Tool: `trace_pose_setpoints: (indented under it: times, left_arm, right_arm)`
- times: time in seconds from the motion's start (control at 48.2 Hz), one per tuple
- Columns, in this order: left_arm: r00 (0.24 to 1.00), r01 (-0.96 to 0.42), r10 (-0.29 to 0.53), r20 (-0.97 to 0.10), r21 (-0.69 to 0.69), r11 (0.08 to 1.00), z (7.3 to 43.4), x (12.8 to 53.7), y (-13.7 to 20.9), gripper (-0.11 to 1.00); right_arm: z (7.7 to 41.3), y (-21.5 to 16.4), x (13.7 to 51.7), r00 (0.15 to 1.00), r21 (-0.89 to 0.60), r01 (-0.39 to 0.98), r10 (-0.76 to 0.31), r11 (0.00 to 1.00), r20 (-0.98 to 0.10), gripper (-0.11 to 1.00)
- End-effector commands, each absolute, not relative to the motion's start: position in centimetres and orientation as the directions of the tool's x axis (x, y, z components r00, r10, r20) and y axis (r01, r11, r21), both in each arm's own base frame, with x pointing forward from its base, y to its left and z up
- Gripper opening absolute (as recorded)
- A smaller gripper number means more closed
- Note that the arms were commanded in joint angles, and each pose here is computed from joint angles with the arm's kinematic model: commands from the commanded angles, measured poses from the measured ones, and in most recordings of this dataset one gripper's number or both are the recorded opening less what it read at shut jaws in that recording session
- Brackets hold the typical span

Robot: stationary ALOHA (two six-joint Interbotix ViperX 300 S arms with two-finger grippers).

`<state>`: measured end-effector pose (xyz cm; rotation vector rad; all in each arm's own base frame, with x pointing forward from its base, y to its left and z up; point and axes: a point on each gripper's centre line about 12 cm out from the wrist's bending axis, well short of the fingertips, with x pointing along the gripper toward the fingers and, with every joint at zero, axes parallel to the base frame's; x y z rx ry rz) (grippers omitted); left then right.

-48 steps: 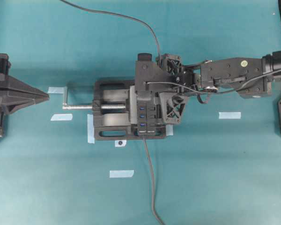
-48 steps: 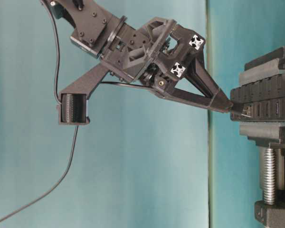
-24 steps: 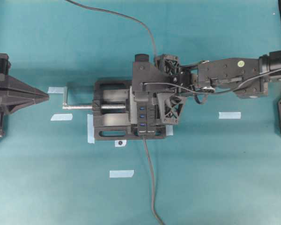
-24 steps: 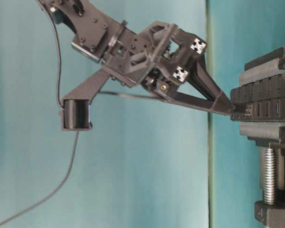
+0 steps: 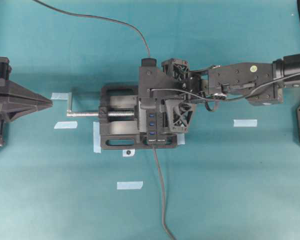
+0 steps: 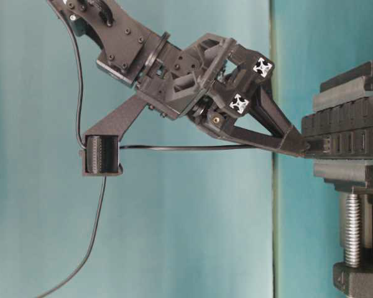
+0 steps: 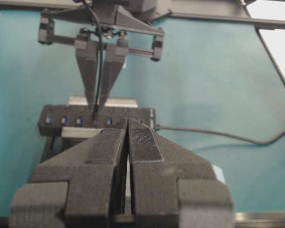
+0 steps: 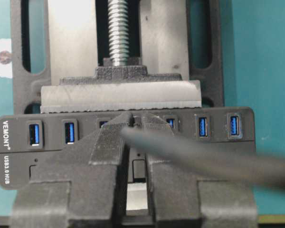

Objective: Insert the USB into the center port of the fixed hub
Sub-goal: 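Push the USB plug into the center port with the right gripper, then open the right gripper to release the inserted plug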

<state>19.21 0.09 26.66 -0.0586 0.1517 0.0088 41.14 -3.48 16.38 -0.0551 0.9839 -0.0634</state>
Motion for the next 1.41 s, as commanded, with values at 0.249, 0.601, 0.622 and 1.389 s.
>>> trace_pose_setpoints:
  times: [0.249,0.601,0.622,1.389]
  left_arm:
    - [0.991,-0.014,0.006,-0.136,-0.059,0.998,27.2,19.4,0.1,0.00]
    - [0.990,-0.014,0.006,-0.138,-0.059,0.998,27.1,19.4,0.1,0.00]
    - [0.991,-0.014,0.006,-0.136,-0.059,0.998,27.2,19.4,0.1,0.00]
    - [0.991,-0.014,0.006,-0.136,-0.061,0.998,27.2,19.4,0.1,0.00]
  right_arm:
    - [16.3,-3.5,41.2,0.550,-0.076,0.025,-0.077,0.997,-0.832,0.07]
    - [15.6,-3.4,40.8,0.533,-0.072,0.025,-0.074,0.997,-0.843,0.07]
    - [15.6,-3.4,40.8,0.533,-0.072,0.025,-0.074,0.997,-0.843,0.07]
    - [14.3,-3.1,40.6,0.509,-0.064,0.021,-0.066,0.998,-0.858,0.06]
